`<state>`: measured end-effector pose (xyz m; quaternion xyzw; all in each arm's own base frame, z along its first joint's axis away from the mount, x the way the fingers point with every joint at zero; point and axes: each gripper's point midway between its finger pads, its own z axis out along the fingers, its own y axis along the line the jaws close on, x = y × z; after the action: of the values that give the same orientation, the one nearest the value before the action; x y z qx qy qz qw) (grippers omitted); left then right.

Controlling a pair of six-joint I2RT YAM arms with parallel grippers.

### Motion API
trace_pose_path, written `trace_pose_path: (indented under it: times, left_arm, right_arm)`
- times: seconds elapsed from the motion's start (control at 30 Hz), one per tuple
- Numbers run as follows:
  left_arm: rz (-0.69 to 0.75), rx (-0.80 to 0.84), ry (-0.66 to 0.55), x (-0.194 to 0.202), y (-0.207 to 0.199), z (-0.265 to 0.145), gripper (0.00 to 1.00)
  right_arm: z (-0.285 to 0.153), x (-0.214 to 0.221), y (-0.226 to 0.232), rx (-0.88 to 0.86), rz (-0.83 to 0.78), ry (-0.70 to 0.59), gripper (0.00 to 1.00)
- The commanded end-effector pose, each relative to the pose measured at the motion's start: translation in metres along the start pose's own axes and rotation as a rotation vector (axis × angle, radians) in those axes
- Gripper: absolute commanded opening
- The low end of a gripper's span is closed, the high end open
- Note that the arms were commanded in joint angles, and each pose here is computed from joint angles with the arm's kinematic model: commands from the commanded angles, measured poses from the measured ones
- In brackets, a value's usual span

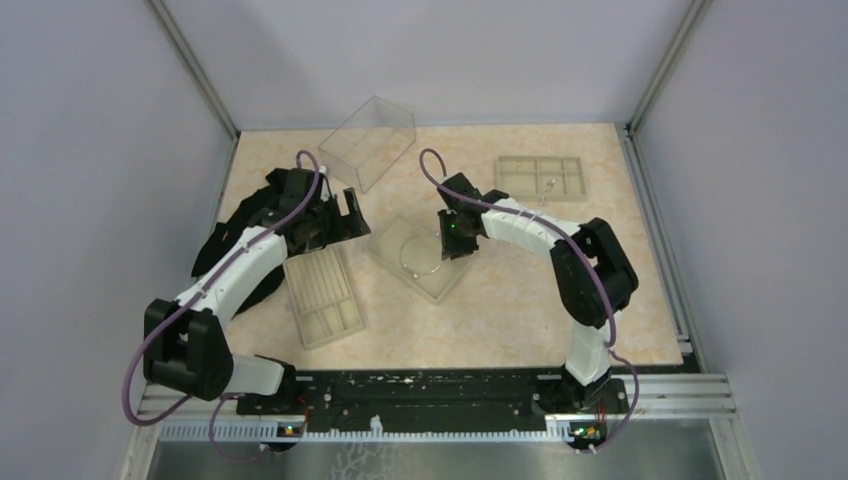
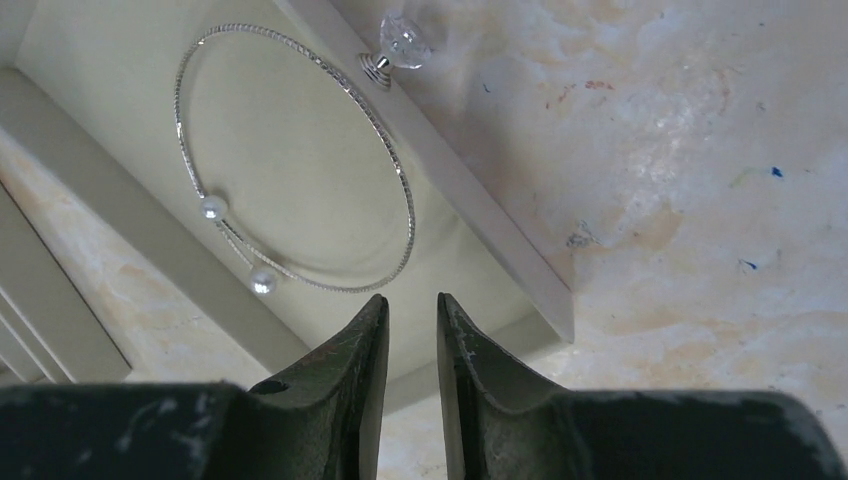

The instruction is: Organize the mixed jewelry

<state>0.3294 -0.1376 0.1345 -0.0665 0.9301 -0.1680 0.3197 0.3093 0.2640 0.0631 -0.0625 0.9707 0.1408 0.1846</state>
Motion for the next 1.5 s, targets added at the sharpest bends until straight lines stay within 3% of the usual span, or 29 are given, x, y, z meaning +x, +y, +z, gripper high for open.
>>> trace_pose_path:
  times: [0.0, 0.53, 0.73, 0.87, 1.0, 1.1, 1.27, 1.47]
  left_arm:
    - [0.023, 0.001, -0.048, -0.010, -0.002, -0.011, 0.98]
    - [0.033, 0.001, -0.043, -0.010, -0.002, -0.008, 0.98]
    - [0.050, 0.002, -0.046, -0.013, -0.003, -0.007, 0.98]
    - [0.059, -0.022, -0.048, -0.013, -0.001, -0.003, 0.98]
    - [0.169, -0.121, -0.047, -0.009, -0.004, 0.004, 0.98]
    - [0.240, -0.129, -0.035, -0.006, -0.015, 0.011, 0.98]
    - [0.274, -0.079, -0.037, -0.012, -0.032, 0.025, 0.98]
    - [0.304, -0.099, -0.028, -0.024, -0.034, 0.042, 0.98]
  right_arm:
    - [0.004, -0.021, 0.026, -0.088, 0.002, -0.044, 0.23]
    - [0.020, -0.005, 0.068, -0.192, -0.062, 0.028, 0.12]
    - [-0.027, -0.039, 0.029, -0.063, -0.050, -0.138, 0.27]
    - [-0.055, -0.052, -0.034, 0.037, 0.093, -0.217, 0.38]
    - [-0.070, -0.038, -0.081, 0.053, 0.296, -0.224, 0.51]
    - [-0.076, -0.025, -0.078, -0.012, 0.375, -0.227, 0.60]
    - [-0.065, -0.009, -0.059, -0.114, 0.479, -0.184, 0.61]
    - [-0.058, -0.011, -0.058, -0.082, 0.447, -0.169, 0.61]
